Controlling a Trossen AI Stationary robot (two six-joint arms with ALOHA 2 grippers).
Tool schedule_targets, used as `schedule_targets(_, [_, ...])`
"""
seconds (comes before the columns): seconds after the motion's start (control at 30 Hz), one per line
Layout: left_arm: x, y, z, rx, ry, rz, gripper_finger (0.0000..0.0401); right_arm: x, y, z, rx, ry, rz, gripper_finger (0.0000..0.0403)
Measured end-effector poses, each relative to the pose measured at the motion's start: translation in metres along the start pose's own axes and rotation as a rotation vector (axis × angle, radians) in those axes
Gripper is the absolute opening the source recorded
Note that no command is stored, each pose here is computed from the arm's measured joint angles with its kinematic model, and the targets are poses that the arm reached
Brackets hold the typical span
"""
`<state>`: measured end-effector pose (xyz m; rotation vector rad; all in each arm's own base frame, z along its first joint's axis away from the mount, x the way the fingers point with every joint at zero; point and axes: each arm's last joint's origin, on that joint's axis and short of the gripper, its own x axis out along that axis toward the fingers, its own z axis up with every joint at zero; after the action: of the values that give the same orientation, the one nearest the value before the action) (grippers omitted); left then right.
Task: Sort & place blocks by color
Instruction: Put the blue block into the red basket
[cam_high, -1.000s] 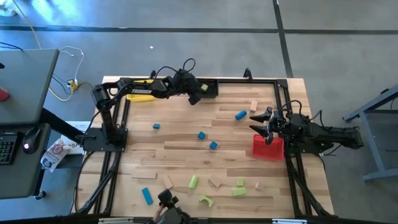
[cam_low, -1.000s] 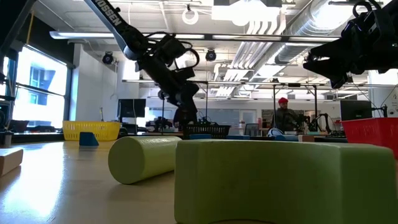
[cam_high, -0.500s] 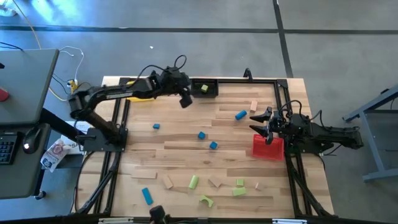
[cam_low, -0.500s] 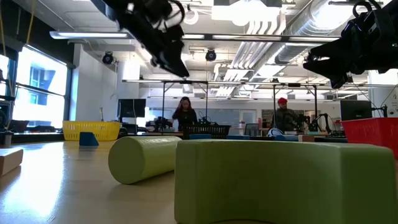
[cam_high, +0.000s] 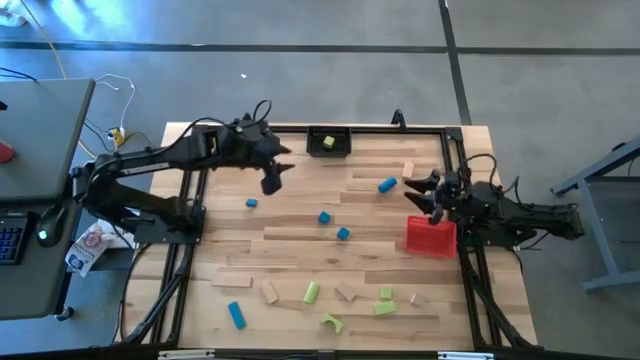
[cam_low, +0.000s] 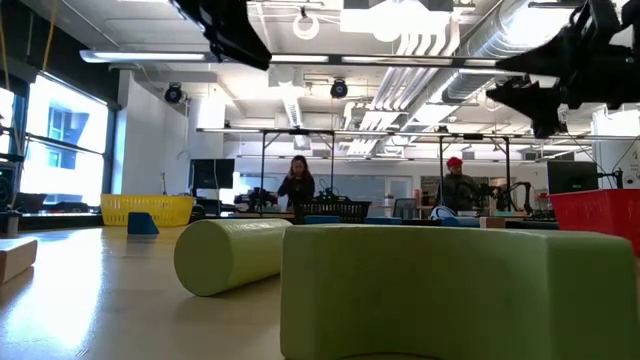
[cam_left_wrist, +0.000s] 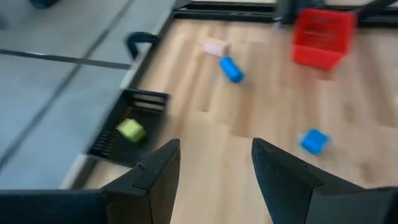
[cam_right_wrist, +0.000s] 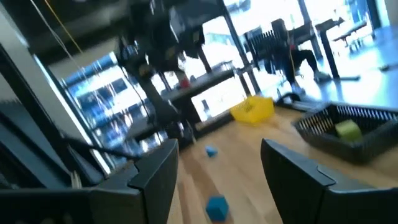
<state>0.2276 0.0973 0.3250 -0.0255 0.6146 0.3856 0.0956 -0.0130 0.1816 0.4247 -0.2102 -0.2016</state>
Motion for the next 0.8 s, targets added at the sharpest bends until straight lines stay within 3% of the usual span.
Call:
schedule_targets(0.2, [0.0,-0.018,-0.03,-0.058,0.003,-0.063,0.0186,-0.001,0.005,0.012,0.036,-0.132,0.043,0.0216])
schedule_targets(0.4, [0.001,-0.03,-0.044,-0.102,-0.006,-0.079,0.0186,0.001,0.008,0.024,0.005,-0.132,-0.059,0.0216])
schedule_targets(0.57, [0.0,-0.04,-0.044,-0.095,-0.024,-0.116,0.0186,0.012,0.016,0.041,-0.096,-0.054,-0.14,0.0216])
schedule_targets(0.8, [0.0,-0.05,-0.041,-0.073,-0.057,-0.137,0.0186,0.037,0.022,0.06,-0.308,0.188,-0.382,0.0216])
